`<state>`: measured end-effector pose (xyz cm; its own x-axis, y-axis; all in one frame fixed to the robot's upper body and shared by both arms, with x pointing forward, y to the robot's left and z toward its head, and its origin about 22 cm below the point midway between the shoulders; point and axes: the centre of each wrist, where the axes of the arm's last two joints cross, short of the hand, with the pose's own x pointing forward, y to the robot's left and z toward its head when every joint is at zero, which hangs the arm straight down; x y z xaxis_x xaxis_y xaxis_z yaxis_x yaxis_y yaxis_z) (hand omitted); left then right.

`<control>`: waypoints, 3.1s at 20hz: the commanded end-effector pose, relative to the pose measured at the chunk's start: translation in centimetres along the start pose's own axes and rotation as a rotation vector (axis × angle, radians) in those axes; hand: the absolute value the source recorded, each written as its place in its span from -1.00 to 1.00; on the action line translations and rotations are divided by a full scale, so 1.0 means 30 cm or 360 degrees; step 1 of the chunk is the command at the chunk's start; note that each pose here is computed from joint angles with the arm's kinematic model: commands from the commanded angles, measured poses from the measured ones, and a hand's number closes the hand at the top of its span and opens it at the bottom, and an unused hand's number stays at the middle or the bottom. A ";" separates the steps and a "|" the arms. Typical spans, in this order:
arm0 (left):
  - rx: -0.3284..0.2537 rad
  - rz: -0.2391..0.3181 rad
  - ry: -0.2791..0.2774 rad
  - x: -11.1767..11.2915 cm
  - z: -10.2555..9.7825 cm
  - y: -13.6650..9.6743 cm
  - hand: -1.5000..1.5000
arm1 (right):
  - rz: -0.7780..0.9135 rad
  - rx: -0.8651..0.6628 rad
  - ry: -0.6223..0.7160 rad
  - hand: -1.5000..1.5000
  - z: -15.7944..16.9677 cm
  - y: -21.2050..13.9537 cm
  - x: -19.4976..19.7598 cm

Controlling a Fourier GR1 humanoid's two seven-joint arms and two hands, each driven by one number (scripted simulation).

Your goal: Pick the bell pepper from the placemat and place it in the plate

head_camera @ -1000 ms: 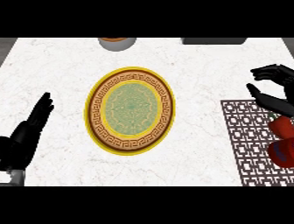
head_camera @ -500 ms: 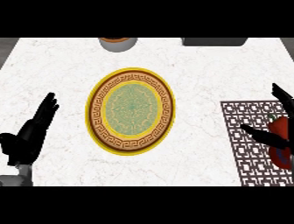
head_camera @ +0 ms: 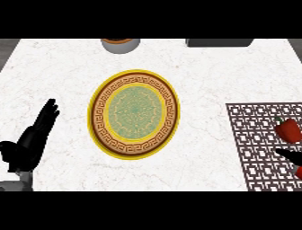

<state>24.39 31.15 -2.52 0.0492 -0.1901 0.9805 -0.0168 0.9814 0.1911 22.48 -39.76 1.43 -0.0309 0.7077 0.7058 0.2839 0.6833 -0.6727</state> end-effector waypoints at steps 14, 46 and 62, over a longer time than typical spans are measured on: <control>-0.0027 -0.0004 0.0000 0.012 -0.057 -0.059 0.00 | 0.0564 0.0505 0.0556 -1.00 -0.086 -0.090 0.093; -0.0020 0.0001 -0.0017 0.002 -0.045 -0.033 0.00 | 0.0727 0.0796 0.0607 1.00 -0.163 0.070 -0.163; 0.0105 -0.0006 0.0073 -0.033 0.026 0.019 0.00 | 0.0640 0.0369 0.0621 1.00 0.138 0.411 0.006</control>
<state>24.36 31.51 -2.84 0.0820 -0.1933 0.9777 -0.0541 0.9787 0.1981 24.61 -36.21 -4.98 0.3612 0.8906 0.2763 -0.0788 0.3244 -0.9426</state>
